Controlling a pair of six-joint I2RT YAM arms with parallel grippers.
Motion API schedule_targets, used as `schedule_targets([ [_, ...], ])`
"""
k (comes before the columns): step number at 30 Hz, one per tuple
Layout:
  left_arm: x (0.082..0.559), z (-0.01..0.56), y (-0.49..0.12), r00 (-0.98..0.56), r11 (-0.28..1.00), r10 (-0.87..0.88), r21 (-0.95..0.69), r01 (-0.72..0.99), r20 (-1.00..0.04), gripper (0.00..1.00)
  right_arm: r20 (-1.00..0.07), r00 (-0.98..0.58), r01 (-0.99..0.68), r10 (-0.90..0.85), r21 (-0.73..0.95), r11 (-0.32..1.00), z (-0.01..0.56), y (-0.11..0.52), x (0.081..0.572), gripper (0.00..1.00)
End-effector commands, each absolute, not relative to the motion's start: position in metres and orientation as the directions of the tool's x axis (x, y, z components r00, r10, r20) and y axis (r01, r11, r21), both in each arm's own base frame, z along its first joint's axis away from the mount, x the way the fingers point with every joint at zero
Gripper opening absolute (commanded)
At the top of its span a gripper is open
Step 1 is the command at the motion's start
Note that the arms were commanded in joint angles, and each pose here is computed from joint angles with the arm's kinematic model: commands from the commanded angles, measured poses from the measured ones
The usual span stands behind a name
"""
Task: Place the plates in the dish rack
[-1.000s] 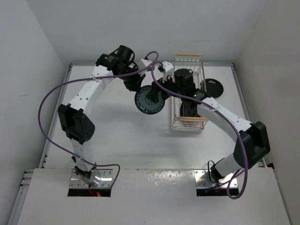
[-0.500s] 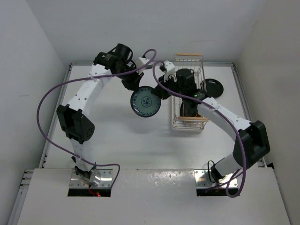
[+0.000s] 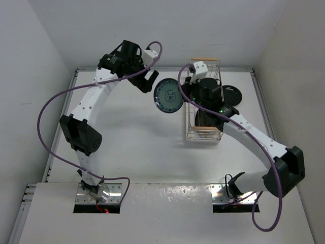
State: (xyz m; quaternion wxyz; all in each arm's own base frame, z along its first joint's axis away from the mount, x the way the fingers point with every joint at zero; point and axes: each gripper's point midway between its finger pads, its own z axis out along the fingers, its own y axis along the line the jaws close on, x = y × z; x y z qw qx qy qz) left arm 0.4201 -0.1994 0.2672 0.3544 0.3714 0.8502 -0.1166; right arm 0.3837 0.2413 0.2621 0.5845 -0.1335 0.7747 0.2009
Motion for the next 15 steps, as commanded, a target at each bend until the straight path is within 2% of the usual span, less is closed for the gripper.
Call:
schedule_targets([
  [1,0.45,0.315,-0.145,-0.482,0.853,0.423,0.157,0.498,-0.767,0.99,-0.992,-0.091,-0.234,0.089,0.108,0.966,0.322,0.195,0.391,0.0],
  [2,0.455,0.317,-0.136,-0.489,0.869,0.406,0.161,0.468,-0.772,0.99,-0.994,-0.081,-0.123,0.07,0.079,0.989,0.323,0.173,0.392,0.0],
  [4,0.461,0.311,-0.117,-0.521,0.895,0.384,0.169,0.413,-0.763,0.99,-0.998,-0.062,-0.054,0.003,0.007,0.998,0.331,0.16,0.391,0.0],
  [5,0.461,0.306,-0.112,-0.538,0.905,0.378,0.179,0.386,-0.753,0.99,-0.997,-0.066,0.106,-0.03,-0.037,0.994,0.331,0.13,0.389,0.0],
  [8,0.462,0.296,-0.092,-0.58,0.929,0.348,0.189,0.318,-0.736,0.99,-0.981,-0.115,0.308,-0.155,-0.184,0.934,0.322,0.095,0.377,0.0],
  [12,0.468,0.293,-0.068,-0.607,0.958,0.287,0.227,0.176,-0.741,0.99,-0.963,-0.18,0.357,-0.2,-0.253,0.899,0.288,0.093,0.359,0.0],
  [15,0.47,0.287,-0.057,-0.63,0.957,0.279,0.265,0.119,-0.725,0.99,-0.969,-0.185,0.403,-0.163,-0.226,0.887,0.269,0.09,0.348,0.0],
])
